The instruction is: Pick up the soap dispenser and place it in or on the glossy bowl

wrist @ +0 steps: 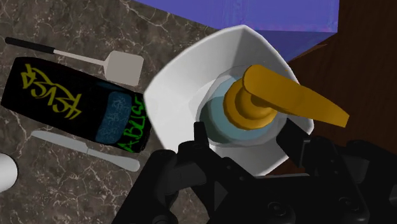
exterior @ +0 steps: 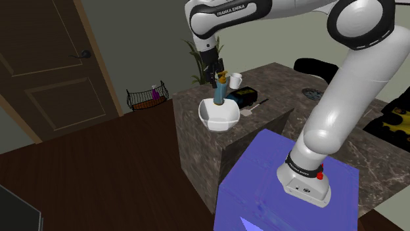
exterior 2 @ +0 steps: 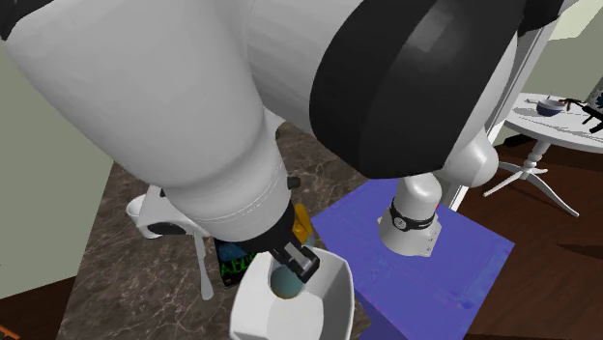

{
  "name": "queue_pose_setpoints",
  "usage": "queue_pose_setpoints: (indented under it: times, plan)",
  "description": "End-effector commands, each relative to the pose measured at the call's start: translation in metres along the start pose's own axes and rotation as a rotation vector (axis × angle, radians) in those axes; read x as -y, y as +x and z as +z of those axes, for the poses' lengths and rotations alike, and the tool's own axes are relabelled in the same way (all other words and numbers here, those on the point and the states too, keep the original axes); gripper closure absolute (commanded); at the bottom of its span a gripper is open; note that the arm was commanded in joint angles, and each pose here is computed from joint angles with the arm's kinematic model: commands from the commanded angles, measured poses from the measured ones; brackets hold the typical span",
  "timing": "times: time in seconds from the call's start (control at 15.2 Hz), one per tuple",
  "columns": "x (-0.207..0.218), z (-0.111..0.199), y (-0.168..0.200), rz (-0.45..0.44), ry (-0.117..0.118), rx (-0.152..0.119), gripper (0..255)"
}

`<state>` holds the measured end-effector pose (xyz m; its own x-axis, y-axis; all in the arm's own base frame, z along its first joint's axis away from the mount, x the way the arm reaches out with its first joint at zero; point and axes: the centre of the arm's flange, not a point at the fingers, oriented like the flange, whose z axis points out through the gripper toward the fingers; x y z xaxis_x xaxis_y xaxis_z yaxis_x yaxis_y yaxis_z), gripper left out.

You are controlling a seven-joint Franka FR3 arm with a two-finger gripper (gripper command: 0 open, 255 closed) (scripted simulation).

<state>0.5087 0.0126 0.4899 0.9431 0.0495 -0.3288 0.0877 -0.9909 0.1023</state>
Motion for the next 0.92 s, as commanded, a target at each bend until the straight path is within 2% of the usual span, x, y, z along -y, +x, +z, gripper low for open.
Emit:
queue_pose_setpoints:
  times: [0.0, 0.26, 0.73, 0.79, 0.86]
  plan:
    - [0.001, 0.010, 0.003, 0.000, 0.000, -0.001, 255]
    - [0.003, 0.027, 0.009, 0.000, 0.000, -0.001, 255]
    - [0.003, 0.027, 0.009, 0.000, 0.000, -0.001, 255]
    - [0.003, 0.027, 0.009, 0.000, 0.000, -0.001, 0]
    - [0.003, 0.027, 0.009, 0.000, 0.000, -0.001, 0]
